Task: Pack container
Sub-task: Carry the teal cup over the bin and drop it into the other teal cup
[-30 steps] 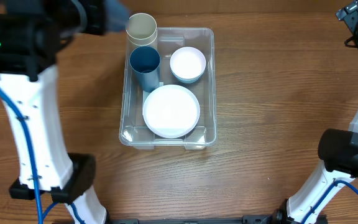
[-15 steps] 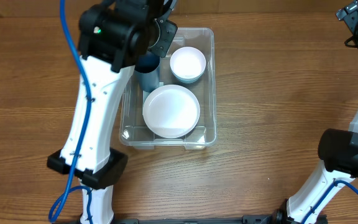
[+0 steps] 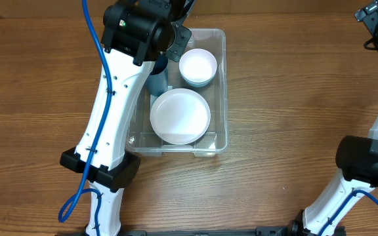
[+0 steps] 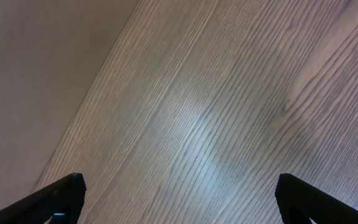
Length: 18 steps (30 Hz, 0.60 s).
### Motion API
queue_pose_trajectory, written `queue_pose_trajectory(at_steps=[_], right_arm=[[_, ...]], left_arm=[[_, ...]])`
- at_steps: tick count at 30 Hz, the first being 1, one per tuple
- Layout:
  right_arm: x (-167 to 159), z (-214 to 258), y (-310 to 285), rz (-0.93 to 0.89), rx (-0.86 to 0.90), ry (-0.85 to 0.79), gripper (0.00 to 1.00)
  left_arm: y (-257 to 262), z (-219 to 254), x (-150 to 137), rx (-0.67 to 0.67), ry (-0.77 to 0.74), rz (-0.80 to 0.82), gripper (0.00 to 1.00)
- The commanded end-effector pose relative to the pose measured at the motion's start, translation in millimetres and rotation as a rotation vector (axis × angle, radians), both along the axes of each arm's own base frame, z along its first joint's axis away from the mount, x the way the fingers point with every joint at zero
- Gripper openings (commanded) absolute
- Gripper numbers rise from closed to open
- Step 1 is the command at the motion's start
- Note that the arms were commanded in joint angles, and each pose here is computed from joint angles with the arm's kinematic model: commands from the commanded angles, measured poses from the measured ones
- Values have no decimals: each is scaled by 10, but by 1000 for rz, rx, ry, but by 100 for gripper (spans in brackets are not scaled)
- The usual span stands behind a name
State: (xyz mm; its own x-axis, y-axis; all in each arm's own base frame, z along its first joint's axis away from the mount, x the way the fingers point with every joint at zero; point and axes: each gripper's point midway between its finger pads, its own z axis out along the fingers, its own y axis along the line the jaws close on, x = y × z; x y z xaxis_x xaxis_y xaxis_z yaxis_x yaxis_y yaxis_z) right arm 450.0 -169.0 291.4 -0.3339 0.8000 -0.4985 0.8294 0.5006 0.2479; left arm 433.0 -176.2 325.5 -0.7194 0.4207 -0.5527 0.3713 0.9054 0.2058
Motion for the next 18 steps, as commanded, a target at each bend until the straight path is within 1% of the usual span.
queue_pose_trajectory(at_steps=[1,6,12,18], right_arm=[[-8,93,9,-7,-9,-25,100],[-8,91,9,-7,-9,-25,100],[-8,93,9,-7,-9,-25,100],[-8,91,9,-7,-9,-25,100]], left_arm=[[-5,-131,61,2,28,20,4],[0,-92,38,-12,23,29,4],[48,36,-63,-26,10,38,4],[51,12,-171,-38,51,34,4]])
